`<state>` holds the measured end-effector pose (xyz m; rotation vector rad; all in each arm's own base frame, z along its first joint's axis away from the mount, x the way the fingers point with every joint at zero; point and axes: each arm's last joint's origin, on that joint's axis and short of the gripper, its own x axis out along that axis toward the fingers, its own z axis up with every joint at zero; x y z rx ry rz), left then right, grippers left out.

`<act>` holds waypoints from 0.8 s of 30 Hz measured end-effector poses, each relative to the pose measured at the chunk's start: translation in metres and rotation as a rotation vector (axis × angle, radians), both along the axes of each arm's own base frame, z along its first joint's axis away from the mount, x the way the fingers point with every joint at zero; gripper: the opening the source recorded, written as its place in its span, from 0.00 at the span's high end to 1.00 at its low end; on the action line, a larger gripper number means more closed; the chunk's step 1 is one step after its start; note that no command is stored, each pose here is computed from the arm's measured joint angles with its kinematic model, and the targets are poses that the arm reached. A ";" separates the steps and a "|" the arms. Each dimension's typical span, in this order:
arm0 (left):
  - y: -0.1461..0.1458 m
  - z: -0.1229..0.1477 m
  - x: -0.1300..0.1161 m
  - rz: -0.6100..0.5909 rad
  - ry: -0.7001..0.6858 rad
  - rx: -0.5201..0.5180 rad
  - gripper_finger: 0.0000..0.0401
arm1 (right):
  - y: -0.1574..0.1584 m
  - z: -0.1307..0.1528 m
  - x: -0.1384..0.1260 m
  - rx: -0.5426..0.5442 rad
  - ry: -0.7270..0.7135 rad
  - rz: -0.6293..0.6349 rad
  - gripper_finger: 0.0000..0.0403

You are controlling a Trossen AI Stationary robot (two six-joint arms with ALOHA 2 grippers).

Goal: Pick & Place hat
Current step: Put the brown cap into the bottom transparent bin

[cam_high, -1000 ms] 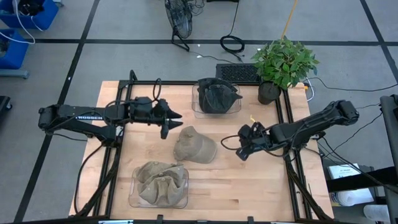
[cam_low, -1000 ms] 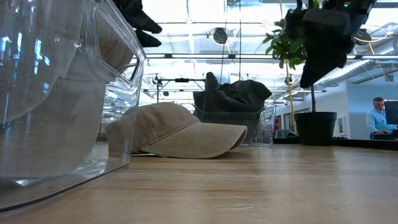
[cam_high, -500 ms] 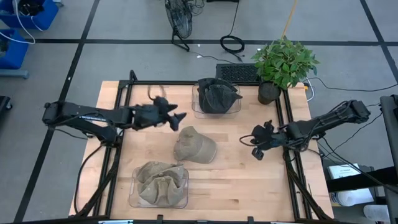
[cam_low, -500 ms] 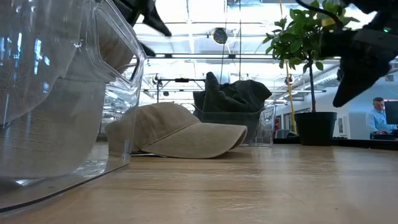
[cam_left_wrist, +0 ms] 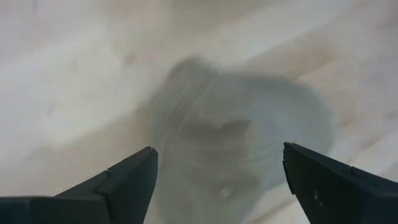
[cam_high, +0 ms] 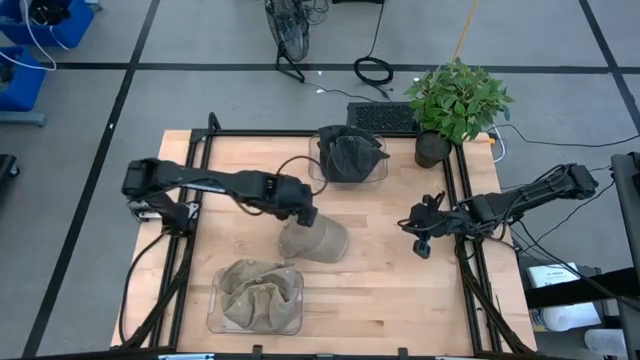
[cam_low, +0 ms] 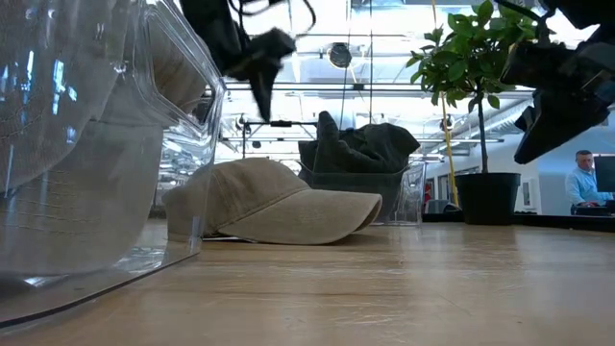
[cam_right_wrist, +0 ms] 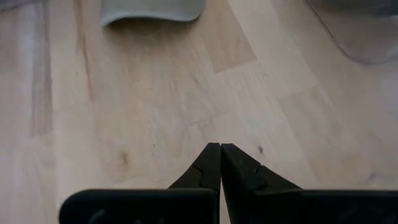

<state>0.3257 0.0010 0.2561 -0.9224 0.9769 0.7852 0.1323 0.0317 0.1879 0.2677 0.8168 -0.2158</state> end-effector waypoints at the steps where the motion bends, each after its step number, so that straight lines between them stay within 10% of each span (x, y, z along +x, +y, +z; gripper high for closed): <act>1: 0.001 -0.006 0.002 0.016 0.024 -0.035 0.15 | 0.000 0.000 0.000 -0.006 0.003 0.006 1.00; 13: 0.003 -0.067 0.028 0.026 0.157 -0.303 0.15 | 0.001 0.000 -0.001 -0.014 0.004 0.050 1.00; 24: 0.004 -0.120 0.042 0.097 0.277 -0.320 0.15 | 0.001 0.000 -0.001 -0.024 0.006 0.068 1.00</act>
